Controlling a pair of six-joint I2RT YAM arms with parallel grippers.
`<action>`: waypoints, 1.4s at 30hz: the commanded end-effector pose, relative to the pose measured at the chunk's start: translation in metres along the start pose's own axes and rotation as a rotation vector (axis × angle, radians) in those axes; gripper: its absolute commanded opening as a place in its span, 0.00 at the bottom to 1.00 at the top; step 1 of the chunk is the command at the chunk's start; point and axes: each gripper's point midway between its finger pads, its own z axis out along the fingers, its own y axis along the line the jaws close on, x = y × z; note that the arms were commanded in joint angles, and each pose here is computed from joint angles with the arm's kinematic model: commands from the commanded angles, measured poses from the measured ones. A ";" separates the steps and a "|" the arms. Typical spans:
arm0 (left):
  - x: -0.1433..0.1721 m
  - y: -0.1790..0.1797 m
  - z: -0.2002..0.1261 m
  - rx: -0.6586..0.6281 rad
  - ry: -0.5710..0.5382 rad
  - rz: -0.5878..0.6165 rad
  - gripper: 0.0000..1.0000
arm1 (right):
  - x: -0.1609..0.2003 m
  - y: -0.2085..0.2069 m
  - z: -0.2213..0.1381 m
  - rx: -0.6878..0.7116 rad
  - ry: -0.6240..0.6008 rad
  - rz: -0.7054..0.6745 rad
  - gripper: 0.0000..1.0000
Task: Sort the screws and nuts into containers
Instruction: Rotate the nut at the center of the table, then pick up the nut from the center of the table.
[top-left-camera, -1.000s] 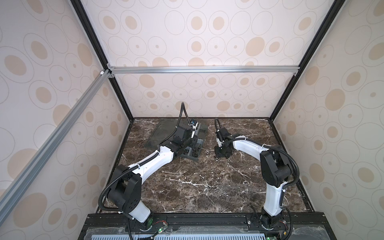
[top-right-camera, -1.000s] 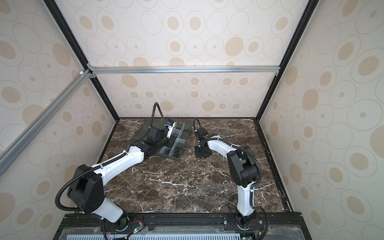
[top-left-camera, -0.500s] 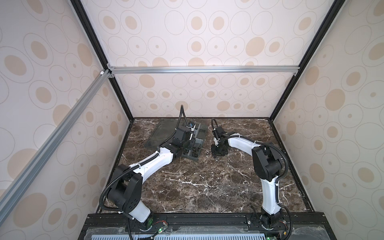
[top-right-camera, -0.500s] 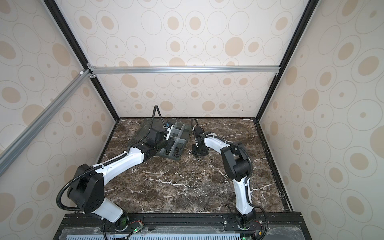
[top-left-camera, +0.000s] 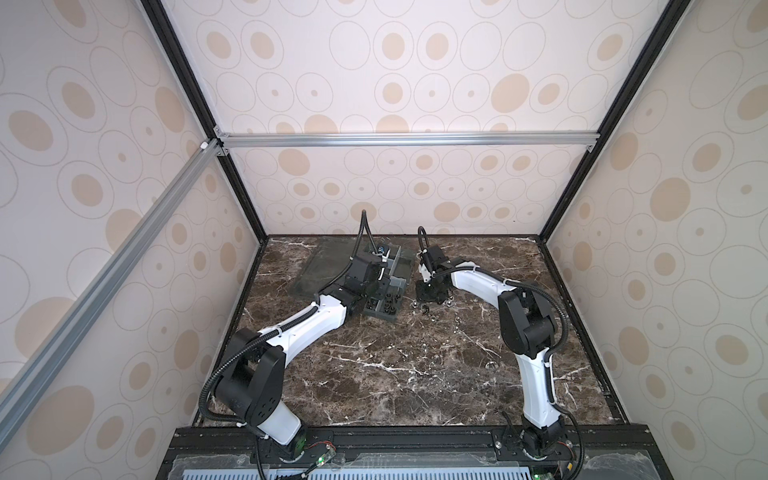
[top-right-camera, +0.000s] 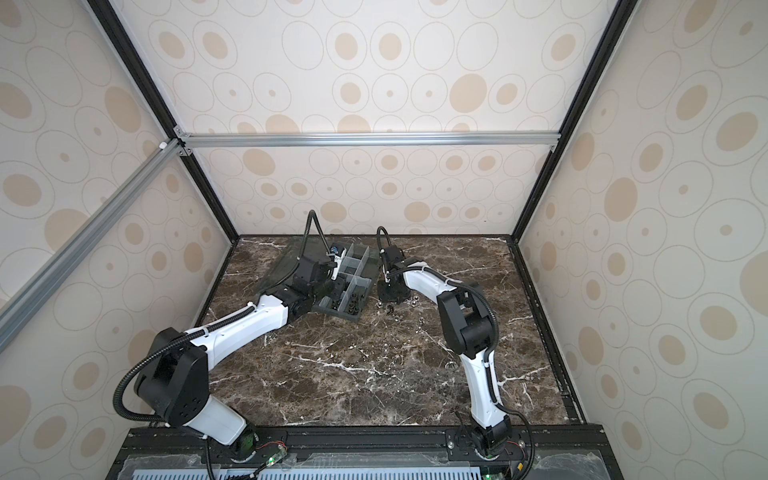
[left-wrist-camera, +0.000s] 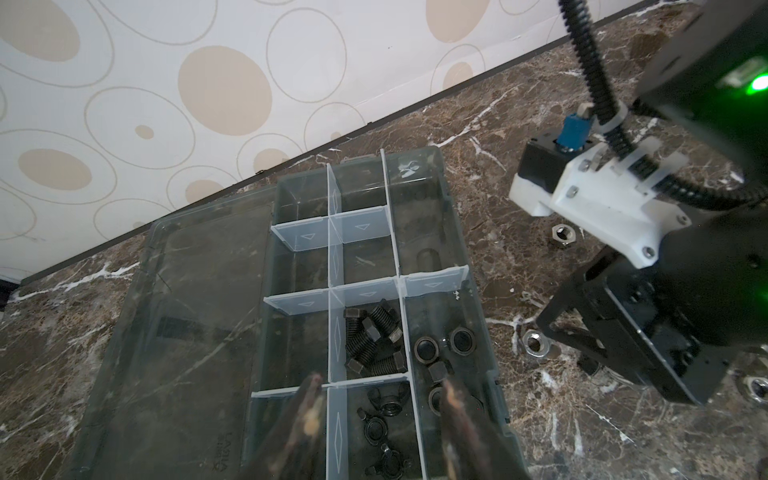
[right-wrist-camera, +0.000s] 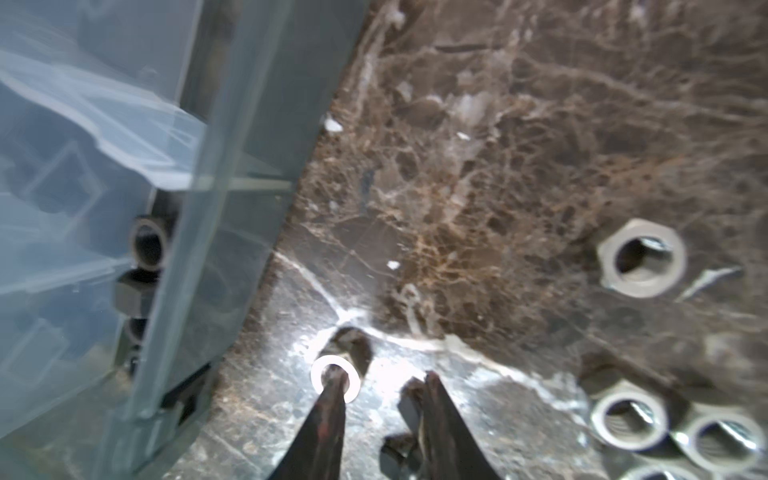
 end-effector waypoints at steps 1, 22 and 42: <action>-0.007 0.004 0.001 -0.017 -0.016 0.021 0.46 | 0.013 -0.015 -0.015 0.097 0.033 -0.018 0.34; -0.003 0.008 -0.011 -0.026 -0.038 0.009 0.46 | 0.052 -0.015 0.021 0.234 0.152 -0.072 0.18; 0.003 0.065 -0.048 -0.135 -0.175 -0.223 0.54 | 0.012 0.040 -0.069 0.046 -0.036 -0.159 0.05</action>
